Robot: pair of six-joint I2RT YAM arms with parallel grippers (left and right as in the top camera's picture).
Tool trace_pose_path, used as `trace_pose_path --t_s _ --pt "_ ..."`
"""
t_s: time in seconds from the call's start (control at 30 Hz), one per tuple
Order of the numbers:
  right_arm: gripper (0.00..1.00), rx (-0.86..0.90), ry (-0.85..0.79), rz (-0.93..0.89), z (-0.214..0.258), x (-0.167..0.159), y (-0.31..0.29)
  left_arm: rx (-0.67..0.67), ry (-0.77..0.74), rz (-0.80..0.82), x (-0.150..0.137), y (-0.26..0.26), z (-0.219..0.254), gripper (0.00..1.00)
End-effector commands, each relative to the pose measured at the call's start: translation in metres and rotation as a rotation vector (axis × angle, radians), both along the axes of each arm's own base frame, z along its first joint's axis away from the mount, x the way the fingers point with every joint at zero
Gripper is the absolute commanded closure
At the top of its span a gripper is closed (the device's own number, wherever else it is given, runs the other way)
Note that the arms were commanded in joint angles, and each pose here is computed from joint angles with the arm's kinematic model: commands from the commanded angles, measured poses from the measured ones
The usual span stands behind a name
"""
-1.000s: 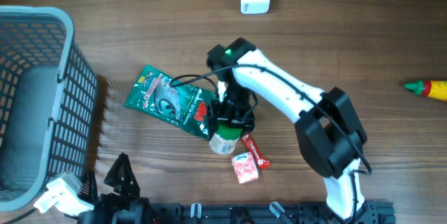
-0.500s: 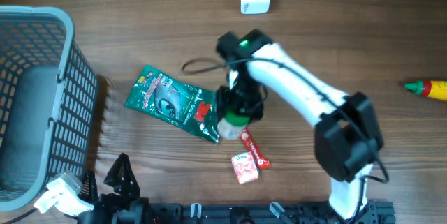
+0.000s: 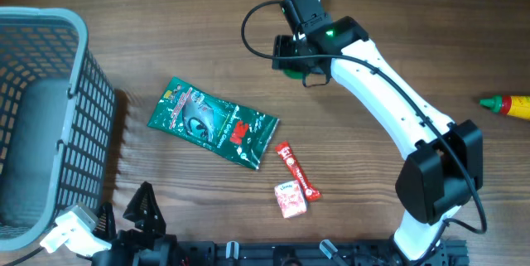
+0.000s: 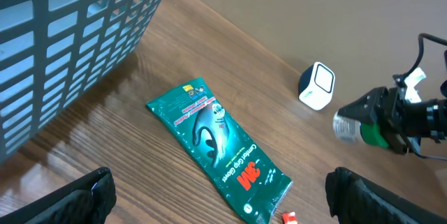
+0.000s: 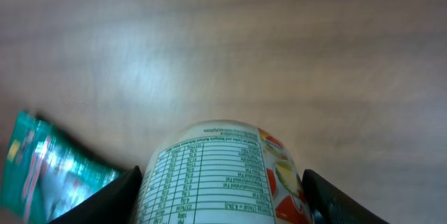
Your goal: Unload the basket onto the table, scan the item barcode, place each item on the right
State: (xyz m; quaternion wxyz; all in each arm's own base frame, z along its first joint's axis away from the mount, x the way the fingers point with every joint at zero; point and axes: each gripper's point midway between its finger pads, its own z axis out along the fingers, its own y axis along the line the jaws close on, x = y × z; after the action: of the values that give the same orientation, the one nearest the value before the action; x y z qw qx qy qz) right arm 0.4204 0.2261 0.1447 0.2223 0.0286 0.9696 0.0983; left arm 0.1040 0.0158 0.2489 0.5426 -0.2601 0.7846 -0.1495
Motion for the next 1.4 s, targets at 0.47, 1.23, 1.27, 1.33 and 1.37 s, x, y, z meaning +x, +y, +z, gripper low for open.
trace_pose_path --t_s 0.47,1.23,1.27,1.33,1.37 --pt "0.6 -0.175 -0.57 -0.012 0.059 0.125 -0.022 -0.009 -0.014 0.005 -0.001 0.0 0.002 0.0" --pt "0.55 -0.047 -0.918 -0.031 0.028 0.215 -0.017 -0.009 -0.014 0.005 -0.001 0.0 0.002 0.0" --pt "0.55 -0.047 -0.92 -0.033 0.029 0.216 -0.018 -0.009 -0.014 0.005 -0.001 0.0 0.002 0.0" --pt "0.55 -0.055 -0.919 -0.037 0.037 0.216 -0.022 -0.009 -0.014 0.005 -0.001 0.0 0.002 0.0" --pt "0.55 -0.059 -0.906 -0.038 0.043 0.214 -0.025 -0.009 -0.014 0.005 -0.001 0.0 0.002 0.0"
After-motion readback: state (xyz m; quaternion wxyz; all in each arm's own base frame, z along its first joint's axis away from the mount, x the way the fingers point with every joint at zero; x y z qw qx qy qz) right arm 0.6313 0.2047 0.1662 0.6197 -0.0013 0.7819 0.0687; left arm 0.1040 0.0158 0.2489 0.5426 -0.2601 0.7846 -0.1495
